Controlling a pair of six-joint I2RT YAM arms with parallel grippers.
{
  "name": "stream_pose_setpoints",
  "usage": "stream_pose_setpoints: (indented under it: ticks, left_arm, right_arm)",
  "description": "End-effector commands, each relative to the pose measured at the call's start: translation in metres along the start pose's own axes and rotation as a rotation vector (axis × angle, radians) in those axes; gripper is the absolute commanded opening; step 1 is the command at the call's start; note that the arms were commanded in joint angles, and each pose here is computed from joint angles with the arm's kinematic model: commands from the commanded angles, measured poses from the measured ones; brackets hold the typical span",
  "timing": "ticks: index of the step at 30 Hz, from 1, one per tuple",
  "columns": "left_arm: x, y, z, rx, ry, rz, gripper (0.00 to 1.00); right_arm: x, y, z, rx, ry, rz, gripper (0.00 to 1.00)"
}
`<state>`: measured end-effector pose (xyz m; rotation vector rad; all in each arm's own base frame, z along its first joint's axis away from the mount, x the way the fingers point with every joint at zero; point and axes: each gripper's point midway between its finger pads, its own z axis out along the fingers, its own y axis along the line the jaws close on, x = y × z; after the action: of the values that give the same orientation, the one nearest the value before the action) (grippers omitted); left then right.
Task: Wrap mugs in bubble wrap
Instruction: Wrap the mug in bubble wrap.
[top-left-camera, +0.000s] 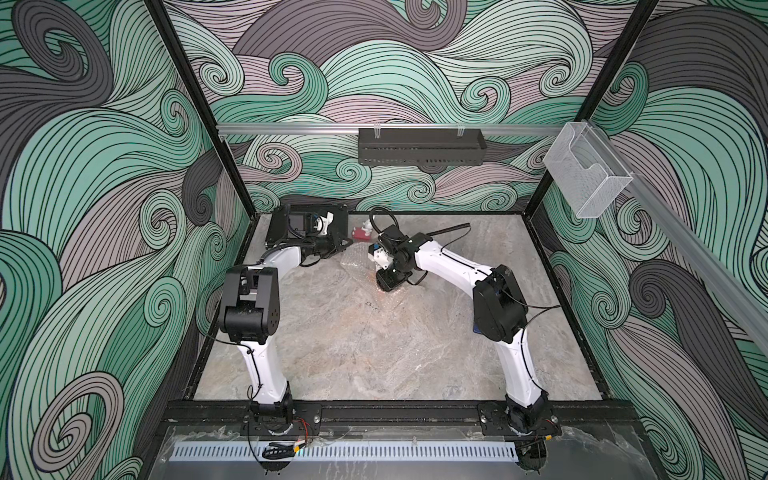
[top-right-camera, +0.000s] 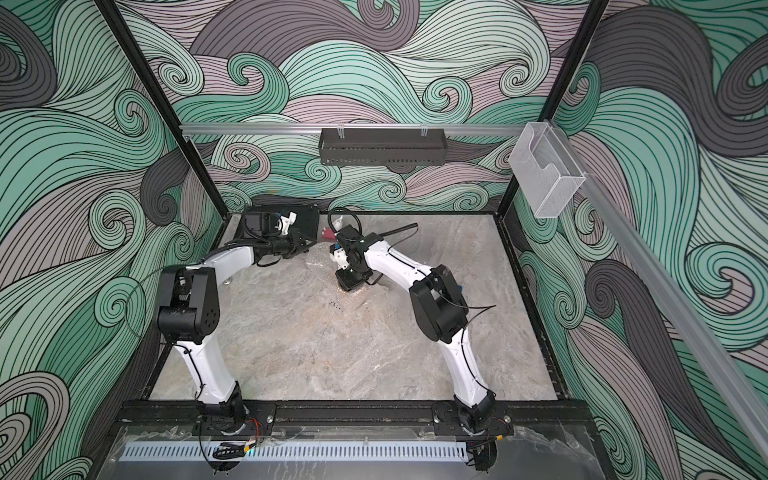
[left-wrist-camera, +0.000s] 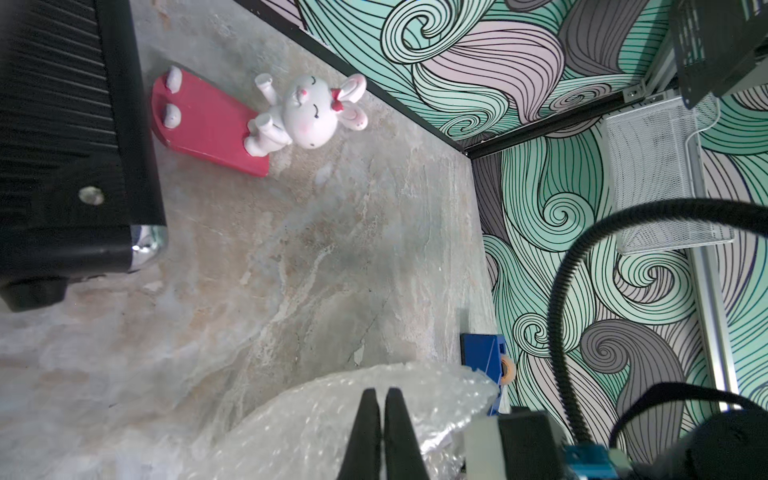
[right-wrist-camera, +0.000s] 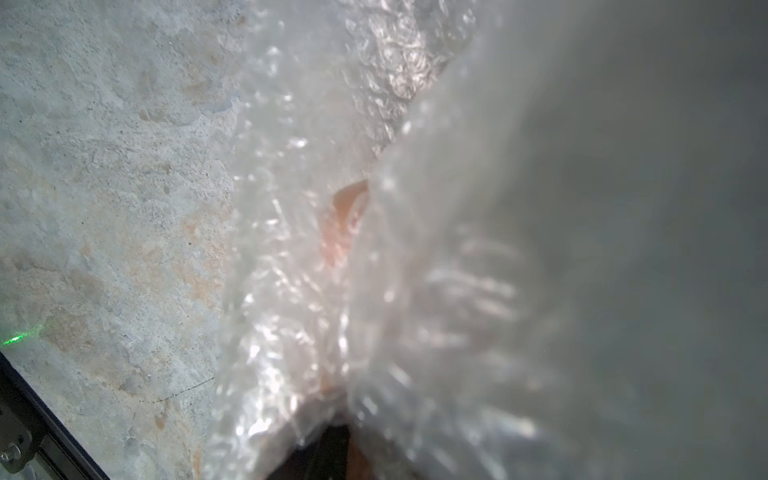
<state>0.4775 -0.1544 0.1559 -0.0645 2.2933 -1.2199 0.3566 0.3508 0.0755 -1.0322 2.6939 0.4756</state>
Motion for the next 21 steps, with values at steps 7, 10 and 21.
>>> stream_pose_setpoints:
  ticks: [7,10,21]
  left_arm:
    - [0.041,-0.046,0.0,0.012,0.041,0.068,0.0]
    - [0.055,-0.047,0.01,0.001,0.074,0.073,0.0]
    - [0.088,-0.055,0.021,-0.017,0.136,0.076,0.0]
  right_arm:
    - [-0.009,0.014,-0.02,-0.022,-0.082,0.048,0.43]
    - [-0.013,0.016,-0.023,-0.034,-0.106,0.064,0.44]
    - [-0.013,0.011,-0.025,-0.014,-0.136,0.108,0.33]
